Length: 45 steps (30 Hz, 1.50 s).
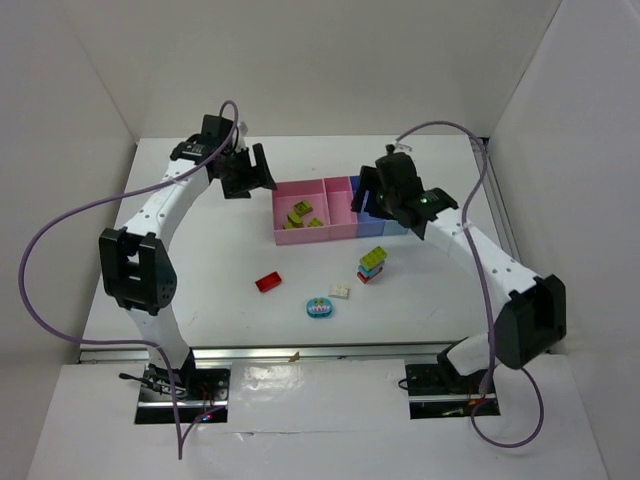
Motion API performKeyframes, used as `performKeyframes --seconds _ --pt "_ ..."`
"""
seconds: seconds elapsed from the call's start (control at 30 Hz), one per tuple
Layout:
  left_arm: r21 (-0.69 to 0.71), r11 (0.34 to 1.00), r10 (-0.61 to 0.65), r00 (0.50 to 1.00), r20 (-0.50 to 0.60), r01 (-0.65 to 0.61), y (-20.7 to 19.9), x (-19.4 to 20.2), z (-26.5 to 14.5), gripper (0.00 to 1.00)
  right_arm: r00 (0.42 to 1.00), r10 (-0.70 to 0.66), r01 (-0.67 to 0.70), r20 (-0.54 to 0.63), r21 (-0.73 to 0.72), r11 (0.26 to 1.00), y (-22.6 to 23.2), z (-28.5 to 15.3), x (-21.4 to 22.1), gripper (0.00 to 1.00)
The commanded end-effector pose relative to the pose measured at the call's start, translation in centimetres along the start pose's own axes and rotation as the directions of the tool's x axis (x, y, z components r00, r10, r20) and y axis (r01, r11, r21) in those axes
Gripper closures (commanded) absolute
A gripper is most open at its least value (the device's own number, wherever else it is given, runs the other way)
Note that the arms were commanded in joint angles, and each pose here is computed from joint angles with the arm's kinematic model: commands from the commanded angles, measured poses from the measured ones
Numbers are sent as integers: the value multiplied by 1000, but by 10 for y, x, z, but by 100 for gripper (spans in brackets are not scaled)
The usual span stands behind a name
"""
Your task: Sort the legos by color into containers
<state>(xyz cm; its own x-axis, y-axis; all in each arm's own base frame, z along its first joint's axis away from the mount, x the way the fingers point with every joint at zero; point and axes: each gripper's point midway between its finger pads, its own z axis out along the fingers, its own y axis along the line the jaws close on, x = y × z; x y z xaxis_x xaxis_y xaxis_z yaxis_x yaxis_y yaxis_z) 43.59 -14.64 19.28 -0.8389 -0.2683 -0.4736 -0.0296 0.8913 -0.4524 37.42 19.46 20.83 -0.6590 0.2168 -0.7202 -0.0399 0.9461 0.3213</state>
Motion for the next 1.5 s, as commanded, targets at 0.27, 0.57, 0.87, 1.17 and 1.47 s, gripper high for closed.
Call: performKeyframes --seconds 0.27,0.57,0.87,1.17,1.47 --pt "68 995 78 997 -26 -76 -12 16 -3 14 949 310 -269 -59 360 893 -54 -28 79 7" --pt "90 991 99 995 -25 -97 -15 19 -7 14 912 403 -323 -80 466 823 -67 -17 107 17" --pt "94 991 97 995 -38 -93 -13 26 -6 14 904 410 -298 -125 505 810 -69 -6 122 29" --pt "91 992 94 994 -47 -90 -11 27 -2 14 906 402 -287 -132 506 813 -71 -5 125 55" --pt "128 983 134 990 -37 -128 -32 16 -14 14 955 265 -207 -135 335 919 -49 -21 86 70"
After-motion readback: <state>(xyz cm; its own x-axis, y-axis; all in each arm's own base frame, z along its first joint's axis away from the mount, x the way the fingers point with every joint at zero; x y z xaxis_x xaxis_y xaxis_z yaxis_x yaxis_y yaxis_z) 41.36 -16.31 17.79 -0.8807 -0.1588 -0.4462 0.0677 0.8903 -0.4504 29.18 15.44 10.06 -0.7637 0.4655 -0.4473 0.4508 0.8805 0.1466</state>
